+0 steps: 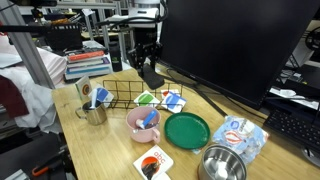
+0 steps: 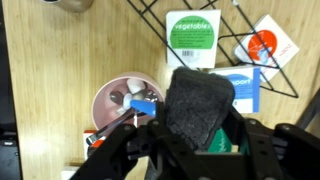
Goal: Move the black object from the right from the left
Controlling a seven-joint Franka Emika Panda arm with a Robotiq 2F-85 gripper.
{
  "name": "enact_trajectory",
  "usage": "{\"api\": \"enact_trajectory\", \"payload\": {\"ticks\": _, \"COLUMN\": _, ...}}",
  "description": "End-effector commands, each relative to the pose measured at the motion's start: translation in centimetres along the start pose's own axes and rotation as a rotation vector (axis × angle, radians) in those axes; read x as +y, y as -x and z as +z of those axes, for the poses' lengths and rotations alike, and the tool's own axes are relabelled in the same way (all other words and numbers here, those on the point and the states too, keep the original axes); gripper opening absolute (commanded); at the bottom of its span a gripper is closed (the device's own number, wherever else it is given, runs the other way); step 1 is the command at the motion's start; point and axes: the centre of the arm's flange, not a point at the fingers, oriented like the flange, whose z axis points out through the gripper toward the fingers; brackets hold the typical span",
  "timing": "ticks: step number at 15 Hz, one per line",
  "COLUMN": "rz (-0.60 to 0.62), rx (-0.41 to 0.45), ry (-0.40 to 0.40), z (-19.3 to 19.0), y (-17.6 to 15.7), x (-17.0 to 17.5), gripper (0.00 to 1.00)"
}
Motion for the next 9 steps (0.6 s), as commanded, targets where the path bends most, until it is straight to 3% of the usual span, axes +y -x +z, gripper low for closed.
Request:
{"api": "enact_trajectory", "payload": {"ticks": 1, "rz": -0.142, "rx": 0.003, "ry": -0.055, "z": -0.4, "y": 3.6, "x": -3.2, "gripper": 0.32}}
{"api": "enact_trajectory", "payload": {"ticks": 6, "rz": -0.39, "rx": -0.019, "ry": -0.147, "z": 0.3, "y": 11.5, "x": -5.8, "gripper": 0.32}}
{"api": "enact_trajectory", "payload": {"ticks": 9, "rz": -0.549, "rx": -0.025, "ry": -0.158, "z": 2.5, "y": 14.9, "x": -6.4, "gripper": 0.32}}
